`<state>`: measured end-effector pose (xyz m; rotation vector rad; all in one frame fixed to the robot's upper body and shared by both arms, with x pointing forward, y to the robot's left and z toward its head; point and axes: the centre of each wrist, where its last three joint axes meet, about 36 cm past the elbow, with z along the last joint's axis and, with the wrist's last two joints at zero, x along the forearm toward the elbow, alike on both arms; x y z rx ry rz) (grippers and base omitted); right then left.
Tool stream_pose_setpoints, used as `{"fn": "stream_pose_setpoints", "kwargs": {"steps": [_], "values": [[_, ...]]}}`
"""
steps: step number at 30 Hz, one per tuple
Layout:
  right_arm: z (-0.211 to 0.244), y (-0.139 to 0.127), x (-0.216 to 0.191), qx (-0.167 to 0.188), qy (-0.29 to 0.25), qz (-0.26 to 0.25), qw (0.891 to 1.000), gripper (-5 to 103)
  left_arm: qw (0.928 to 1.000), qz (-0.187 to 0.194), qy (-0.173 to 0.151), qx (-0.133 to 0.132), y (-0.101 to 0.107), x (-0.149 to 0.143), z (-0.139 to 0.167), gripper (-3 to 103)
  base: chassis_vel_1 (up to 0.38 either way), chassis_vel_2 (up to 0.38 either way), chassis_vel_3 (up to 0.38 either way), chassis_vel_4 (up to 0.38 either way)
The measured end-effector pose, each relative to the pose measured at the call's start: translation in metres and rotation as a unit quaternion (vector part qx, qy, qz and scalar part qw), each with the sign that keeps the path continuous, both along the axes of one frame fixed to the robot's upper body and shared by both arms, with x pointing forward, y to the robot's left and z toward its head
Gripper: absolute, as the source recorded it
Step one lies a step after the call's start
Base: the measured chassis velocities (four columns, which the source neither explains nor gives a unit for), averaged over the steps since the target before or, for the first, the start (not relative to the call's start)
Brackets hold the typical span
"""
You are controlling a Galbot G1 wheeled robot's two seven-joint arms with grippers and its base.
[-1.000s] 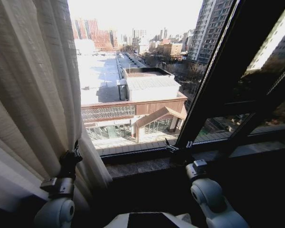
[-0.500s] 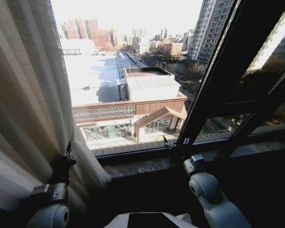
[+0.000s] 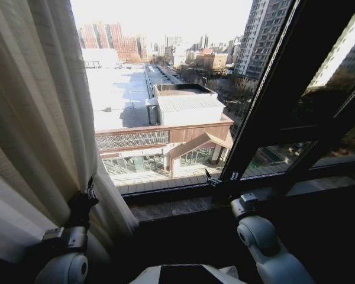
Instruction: Open the curtains by pulling them apart, changing their state from closed to fully open.
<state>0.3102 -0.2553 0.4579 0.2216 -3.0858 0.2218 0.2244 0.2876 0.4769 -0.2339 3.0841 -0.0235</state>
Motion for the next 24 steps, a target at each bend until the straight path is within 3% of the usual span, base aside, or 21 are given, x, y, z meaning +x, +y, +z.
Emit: {"fn": "stream_pose_setpoints", "kwargs": {"steps": [24], "values": [[-0.0006, -0.0012, 0.0007, -0.003, -0.001, 0.001, 1.0, 100, 1.0, -0.005, -0.002, 0.003, -0.0025, 0.0009, 0.0014, 0, 0.0, 0.0, 0.0, 0.0]]}}
